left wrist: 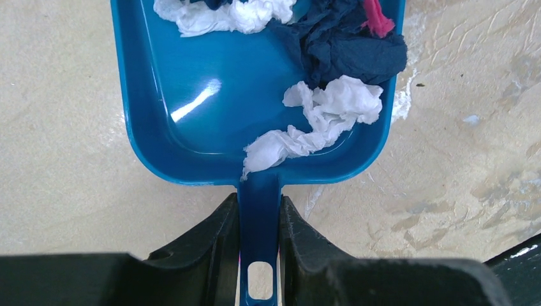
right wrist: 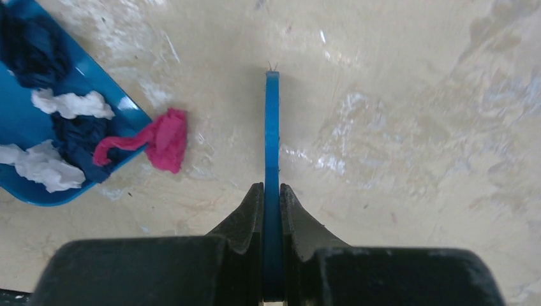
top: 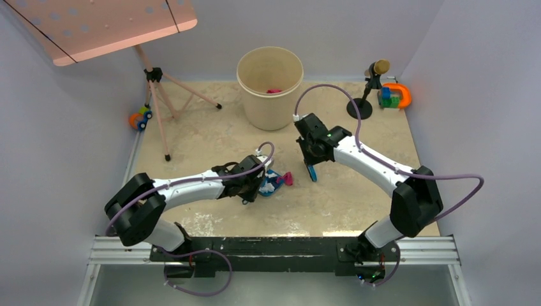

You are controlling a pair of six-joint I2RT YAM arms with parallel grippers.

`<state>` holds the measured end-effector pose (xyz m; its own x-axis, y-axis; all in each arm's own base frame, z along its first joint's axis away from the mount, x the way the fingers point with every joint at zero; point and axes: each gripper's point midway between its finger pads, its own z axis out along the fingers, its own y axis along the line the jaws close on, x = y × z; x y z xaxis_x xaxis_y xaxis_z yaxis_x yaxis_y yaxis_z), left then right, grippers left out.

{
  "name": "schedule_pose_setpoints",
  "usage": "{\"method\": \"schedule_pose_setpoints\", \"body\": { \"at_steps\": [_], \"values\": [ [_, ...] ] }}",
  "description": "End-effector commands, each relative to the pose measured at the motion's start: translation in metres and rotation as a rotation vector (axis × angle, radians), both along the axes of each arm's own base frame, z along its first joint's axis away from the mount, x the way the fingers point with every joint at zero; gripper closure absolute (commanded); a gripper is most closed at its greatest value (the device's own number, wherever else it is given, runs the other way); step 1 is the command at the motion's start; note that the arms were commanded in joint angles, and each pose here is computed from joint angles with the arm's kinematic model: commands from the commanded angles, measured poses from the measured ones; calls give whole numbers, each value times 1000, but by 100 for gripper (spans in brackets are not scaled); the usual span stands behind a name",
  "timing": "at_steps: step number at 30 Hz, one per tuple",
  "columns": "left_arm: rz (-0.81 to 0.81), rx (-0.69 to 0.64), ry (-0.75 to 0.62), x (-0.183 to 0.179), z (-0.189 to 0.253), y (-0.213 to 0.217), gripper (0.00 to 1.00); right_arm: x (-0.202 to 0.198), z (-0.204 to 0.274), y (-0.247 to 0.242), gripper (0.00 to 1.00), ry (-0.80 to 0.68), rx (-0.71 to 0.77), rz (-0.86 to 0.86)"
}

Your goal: Sweep away the paper scraps from the table

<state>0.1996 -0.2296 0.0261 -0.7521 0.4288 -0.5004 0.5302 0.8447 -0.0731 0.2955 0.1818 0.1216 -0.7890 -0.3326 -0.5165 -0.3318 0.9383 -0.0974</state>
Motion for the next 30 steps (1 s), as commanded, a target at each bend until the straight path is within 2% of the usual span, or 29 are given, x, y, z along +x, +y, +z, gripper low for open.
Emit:
{"method": "schedule_pose_setpoints", "body": {
  "at_steps": [1, 10, 20, 30],
  "values": [
    [-36, 18, -13, 2, 6, -9, 100, -8, 5, -6, 100, -23, 68, -147],
    [-69, 29, -23, 2, 5, -14, 100, -7, 23, 54, 100, 21, 336, -13],
    [-75, 30, -43, 7, 6, -16, 100, -9, 60, 86, 100, 18, 495, 99],
    [-57, -13, -98, 13, 1, -18, 100, 9, 63, 49, 100, -96, 342, -18]
  ]
}}
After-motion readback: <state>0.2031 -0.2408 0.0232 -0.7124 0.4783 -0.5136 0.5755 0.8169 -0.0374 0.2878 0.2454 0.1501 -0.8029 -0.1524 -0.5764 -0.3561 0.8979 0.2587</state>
